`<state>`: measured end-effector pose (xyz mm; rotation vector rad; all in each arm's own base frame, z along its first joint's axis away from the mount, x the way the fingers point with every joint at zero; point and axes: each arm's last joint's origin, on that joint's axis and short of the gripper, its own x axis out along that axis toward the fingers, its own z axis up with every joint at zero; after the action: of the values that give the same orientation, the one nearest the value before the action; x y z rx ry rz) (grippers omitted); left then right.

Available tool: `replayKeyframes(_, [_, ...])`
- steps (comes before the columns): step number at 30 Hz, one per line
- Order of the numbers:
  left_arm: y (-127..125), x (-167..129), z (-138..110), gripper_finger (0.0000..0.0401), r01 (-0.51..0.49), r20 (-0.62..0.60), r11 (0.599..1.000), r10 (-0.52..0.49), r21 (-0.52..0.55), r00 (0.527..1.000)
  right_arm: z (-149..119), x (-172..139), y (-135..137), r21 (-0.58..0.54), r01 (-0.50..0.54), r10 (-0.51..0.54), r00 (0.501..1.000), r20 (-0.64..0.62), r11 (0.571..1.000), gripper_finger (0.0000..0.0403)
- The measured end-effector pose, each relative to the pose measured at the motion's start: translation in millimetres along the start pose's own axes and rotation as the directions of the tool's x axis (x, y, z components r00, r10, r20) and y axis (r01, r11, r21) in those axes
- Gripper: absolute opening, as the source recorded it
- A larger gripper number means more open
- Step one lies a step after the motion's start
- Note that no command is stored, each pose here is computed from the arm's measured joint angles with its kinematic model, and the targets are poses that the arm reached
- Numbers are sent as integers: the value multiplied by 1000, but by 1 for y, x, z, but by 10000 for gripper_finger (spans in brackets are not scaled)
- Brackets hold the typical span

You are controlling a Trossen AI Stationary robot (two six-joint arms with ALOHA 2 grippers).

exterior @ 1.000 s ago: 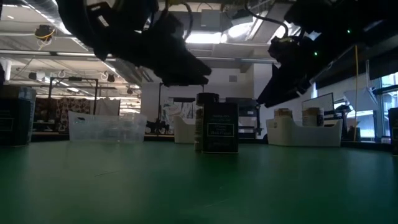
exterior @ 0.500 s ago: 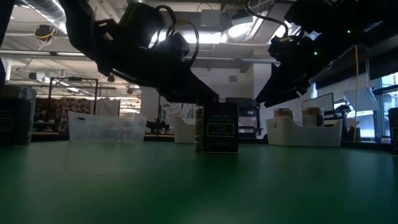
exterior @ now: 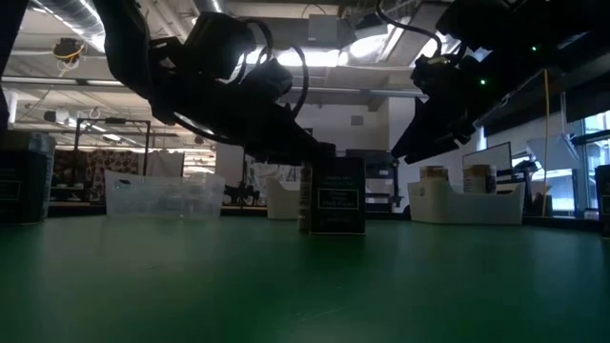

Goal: Sort spices by type
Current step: Put the black seasoning bottle into the left white bin

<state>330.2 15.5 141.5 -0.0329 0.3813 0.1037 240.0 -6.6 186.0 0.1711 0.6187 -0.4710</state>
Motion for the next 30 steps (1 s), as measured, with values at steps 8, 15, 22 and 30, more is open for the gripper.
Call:
replayKeyframes(8, [2,-2,5,195,-7,23,999,6,33,1000,0,0,0,0,3,-3,1000,1,1000,390])
replayKeyframes(15, [17,-19,30,202,-82,99,996,77,45,992,0,0,0,-1,4,-4,1000,-2,1000,390])
replayKeyframes(22, [49,-39,55,195,-270,210,962,255,48,944,0,0,0,-1,6,-6,1000,-1,1000,390])
replayKeyframes(30, [97,-50,61,202,-423,271,906,408,-2,872,0,0,0,-2,7,-7,1000,1,1000,390])
